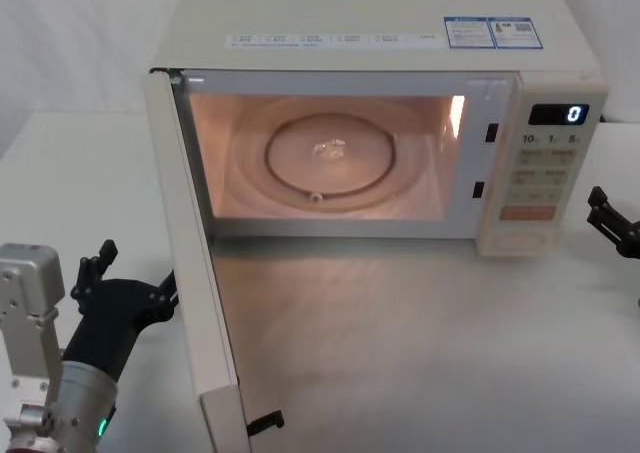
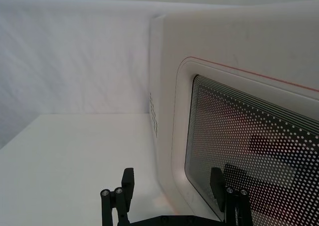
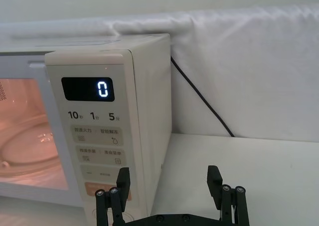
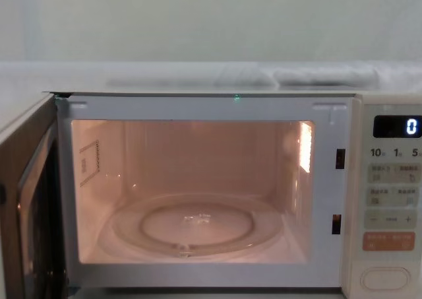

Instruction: Press the button to open the microwave door with one hand; close the microwave door with the other hand.

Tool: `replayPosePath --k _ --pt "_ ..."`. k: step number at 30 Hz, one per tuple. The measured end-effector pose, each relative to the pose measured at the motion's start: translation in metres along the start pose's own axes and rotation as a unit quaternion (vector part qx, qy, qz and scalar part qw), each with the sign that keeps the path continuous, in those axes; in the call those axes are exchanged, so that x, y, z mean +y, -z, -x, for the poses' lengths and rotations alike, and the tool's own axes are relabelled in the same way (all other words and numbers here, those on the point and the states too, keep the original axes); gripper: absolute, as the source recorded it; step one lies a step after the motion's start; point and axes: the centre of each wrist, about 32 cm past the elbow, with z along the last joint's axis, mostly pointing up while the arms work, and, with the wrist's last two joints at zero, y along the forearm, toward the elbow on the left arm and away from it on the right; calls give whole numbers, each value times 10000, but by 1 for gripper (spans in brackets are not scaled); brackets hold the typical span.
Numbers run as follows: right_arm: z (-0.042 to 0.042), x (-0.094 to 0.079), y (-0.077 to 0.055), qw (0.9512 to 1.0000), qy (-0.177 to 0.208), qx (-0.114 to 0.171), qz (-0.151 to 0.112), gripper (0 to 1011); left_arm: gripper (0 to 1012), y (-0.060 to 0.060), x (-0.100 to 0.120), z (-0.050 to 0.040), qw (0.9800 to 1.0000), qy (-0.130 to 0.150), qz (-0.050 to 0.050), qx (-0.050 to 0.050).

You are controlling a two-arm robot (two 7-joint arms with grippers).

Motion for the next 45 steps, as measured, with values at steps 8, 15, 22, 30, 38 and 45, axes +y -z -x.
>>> replayPosePath --k 8,15,22,30,38,45 --pt "0 0 0 10000 0 0 0 1002 1001 0 0 0 10000 0 0 0" --pt "0 0 0 10000 0 0 0 1002 1001 0 0 0 10000 -1 0 0" --pt "0 0 0 10000 -1 0 0 1002 1001 0 0 0 10000 0 0 0" --pt "0 0 0 10000 0 0 0 1002 926 0 0 0 10000 -1 0 0" --pt "0 0 0 10000 0 0 0 1002 695 0 0 0 10000 0 0 0" --pt "0 0 0 10000 0 0 0 1002 472 0 0 0 10000 -1 0 0"
